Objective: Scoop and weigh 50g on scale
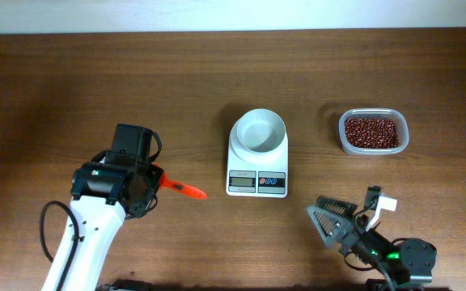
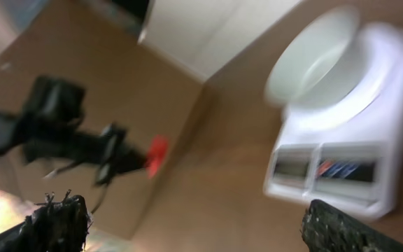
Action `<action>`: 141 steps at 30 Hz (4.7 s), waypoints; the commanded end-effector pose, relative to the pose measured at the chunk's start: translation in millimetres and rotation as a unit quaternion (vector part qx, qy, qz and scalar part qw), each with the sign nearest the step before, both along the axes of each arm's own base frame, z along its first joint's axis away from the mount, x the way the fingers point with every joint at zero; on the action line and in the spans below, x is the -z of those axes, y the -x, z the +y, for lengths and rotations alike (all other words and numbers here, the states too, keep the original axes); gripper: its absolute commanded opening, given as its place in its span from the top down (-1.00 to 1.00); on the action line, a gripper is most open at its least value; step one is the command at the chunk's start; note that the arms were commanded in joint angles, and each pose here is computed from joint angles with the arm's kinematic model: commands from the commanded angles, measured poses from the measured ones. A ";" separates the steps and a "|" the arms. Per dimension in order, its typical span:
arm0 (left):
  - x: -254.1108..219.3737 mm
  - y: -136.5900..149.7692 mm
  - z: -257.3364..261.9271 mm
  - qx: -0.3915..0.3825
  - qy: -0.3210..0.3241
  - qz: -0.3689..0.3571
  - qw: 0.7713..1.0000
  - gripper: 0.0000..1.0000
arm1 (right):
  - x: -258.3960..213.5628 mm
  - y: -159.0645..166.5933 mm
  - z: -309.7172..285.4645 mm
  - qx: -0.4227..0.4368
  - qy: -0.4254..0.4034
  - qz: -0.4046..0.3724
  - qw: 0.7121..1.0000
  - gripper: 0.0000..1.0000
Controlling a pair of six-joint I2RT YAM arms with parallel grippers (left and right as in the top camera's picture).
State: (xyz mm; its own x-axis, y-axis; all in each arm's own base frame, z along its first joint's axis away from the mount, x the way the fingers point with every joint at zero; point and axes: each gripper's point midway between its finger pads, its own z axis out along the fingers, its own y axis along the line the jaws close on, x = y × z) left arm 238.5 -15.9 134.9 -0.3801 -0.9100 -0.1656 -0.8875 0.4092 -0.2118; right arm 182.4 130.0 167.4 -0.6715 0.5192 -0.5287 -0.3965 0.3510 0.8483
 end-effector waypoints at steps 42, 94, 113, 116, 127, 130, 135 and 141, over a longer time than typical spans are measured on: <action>23.3 22.7 -138.1 0.081 0.124 0.058 0.987 1.00 | 15.4 -15.2 144.8 -0.127 0.027 0.178 0.975 -0.20; 24.2 23.7 -137.2 0.081 0.102 0.051 0.990 0.96 | 5.3 -4.8 153.6 -0.162 0.014 0.164 0.973 0.92; 24.0 25.3 -120.7 0.175 0.052 0.050 0.982 -0.57 | -2.8 -22.7 11.6 0.029 0.245 0.095 0.964 0.92; 24.8 32.3 -121.8 0.177 0.060 0.065 0.980 0.99 | -47.0 -32.8 -19.9 0.117 0.232 0.051 0.964 0.92; 29.7 -29.6 -255.3 0.478 -0.027 -0.162 0.863 1.00 | -73.4 -59.3 -95.1 0.302 0.240 0.049 0.921 0.92; 65.4 -33.9 -267.4 0.486 -0.039 -0.140 0.862 1.00 | -73.5 -60.6 -105.2 0.321 0.240 0.054 0.914 0.92; 78.4 -45.9 -253.5 0.468 -0.094 -0.137 0.868 1.00 | -73.6 -61.5 -113.2 0.335 0.253 0.050 0.906 0.92; 100.4 -51.0 -256.1 0.468 -0.104 -0.128 0.868 1.00 | -75.4 -64.3 -117.5 0.341 0.273 0.037 0.899 0.92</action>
State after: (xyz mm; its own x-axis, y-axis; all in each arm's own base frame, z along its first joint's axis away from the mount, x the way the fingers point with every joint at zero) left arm 286.1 -273.5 41.6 -0.8677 -0.1812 -0.4629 -0.0870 0.9722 -0.2175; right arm 245.2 20.4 233.9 -0.3733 0.5147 -0.7718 0.1049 0.8501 0.5161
